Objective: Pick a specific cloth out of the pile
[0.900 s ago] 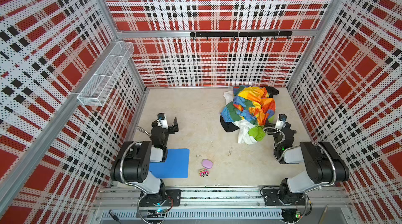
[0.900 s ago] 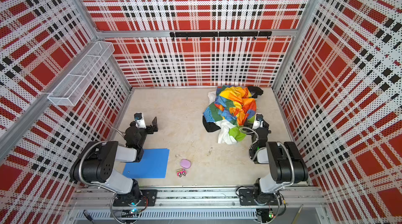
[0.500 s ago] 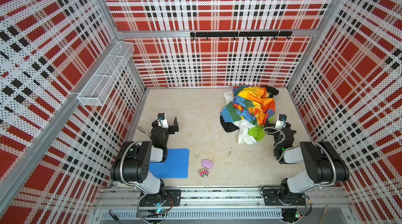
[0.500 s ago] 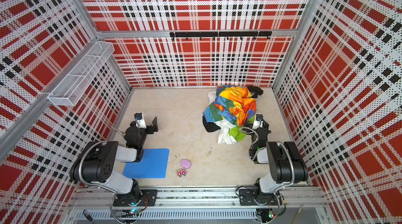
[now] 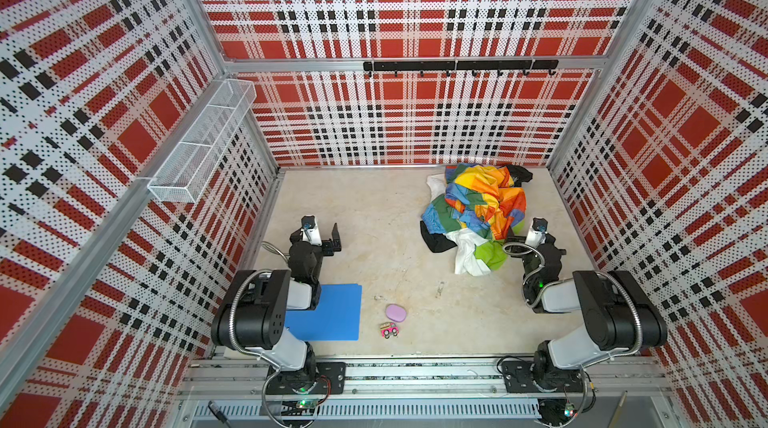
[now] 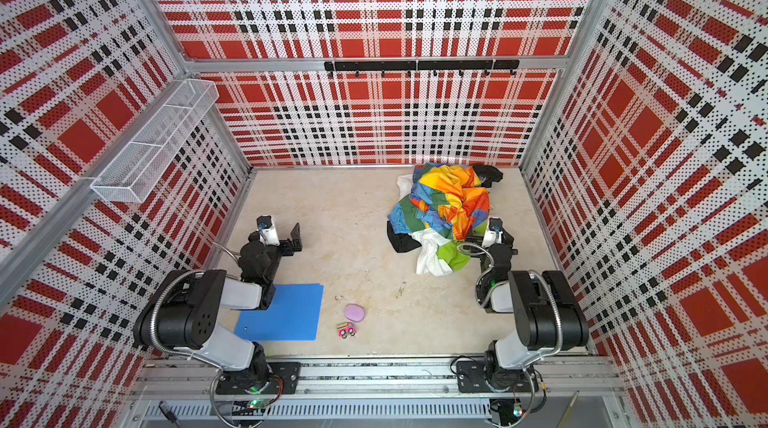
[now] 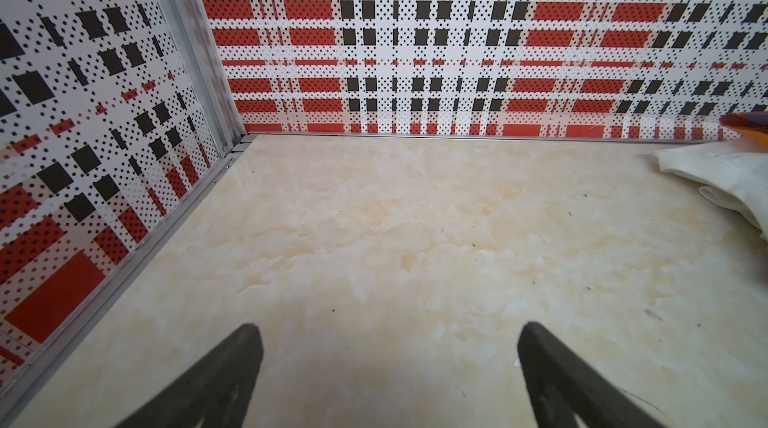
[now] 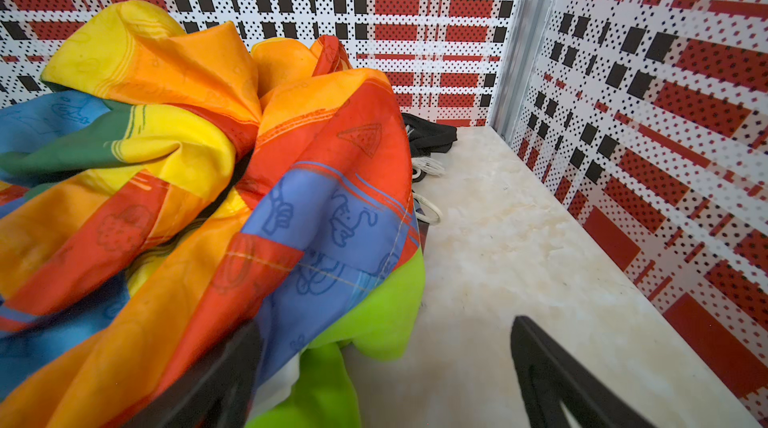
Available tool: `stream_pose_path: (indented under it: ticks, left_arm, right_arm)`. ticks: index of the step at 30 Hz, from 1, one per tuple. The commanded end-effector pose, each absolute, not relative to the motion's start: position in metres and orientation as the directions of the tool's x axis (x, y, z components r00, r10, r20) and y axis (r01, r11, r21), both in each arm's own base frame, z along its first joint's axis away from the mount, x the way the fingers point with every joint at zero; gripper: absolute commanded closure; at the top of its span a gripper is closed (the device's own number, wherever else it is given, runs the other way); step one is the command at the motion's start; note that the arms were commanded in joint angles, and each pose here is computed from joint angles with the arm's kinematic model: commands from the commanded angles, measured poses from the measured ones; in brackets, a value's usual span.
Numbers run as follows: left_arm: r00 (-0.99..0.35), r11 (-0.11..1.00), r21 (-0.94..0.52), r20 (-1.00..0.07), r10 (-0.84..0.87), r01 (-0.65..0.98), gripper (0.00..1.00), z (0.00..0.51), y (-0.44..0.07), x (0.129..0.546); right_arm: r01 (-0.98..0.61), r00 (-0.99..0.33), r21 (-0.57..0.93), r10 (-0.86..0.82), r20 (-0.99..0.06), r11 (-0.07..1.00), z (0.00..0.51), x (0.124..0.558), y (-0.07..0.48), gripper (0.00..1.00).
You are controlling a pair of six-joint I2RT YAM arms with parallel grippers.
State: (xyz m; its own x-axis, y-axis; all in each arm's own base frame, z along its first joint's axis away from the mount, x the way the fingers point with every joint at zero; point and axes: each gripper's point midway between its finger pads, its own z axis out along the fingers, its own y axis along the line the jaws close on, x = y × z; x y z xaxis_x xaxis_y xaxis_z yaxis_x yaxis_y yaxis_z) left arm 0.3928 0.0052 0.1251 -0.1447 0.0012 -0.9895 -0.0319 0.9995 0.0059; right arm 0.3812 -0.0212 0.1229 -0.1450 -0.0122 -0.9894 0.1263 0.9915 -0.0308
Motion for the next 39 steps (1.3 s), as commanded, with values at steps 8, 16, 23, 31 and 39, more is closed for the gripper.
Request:
stream_pose_path:
  ticks: [8,16,23,31,39]
  left_arm:
    - [-0.117,0.999,-0.013,-0.993,-0.017,-0.032,0.01,0.133,0.009,0.395]
    - [-0.113,0.999,-0.028,-0.993,-0.031,-0.020,0.01,0.133,0.010,0.394]
    - [-0.104,0.999,-0.040,-0.994,-0.040,-0.001,0.01,0.134,0.010,0.391]
    - [-0.071,0.998,-0.037,-0.997,-0.041,-0.058,0.01,0.150,0.016,0.383]
    - [-0.132,0.989,-0.010,-0.991,-0.030,-0.150,0.01,0.186,0.006,0.391]
  right_arm:
    - [0.117,-0.089,-0.030,-0.020,-0.996,0.993,0.138,0.387,-0.020,0.00]
    - [0.117,-0.090,-0.032,-0.021,-0.996,0.993,0.138,0.387,-0.020,0.00]
    - [0.155,-0.062,-0.015,-0.006,-0.998,0.988,0.142,0.381,-0.026,0.00]
    - [0.231,0.031,0.027,0.021,-0.999,0.973,0.160,0.358,-0.040,0.00]
    - [0.252,0.052,0.036,0.023,-0.998,0.967,0.207,0.350,-0.043,0.00]
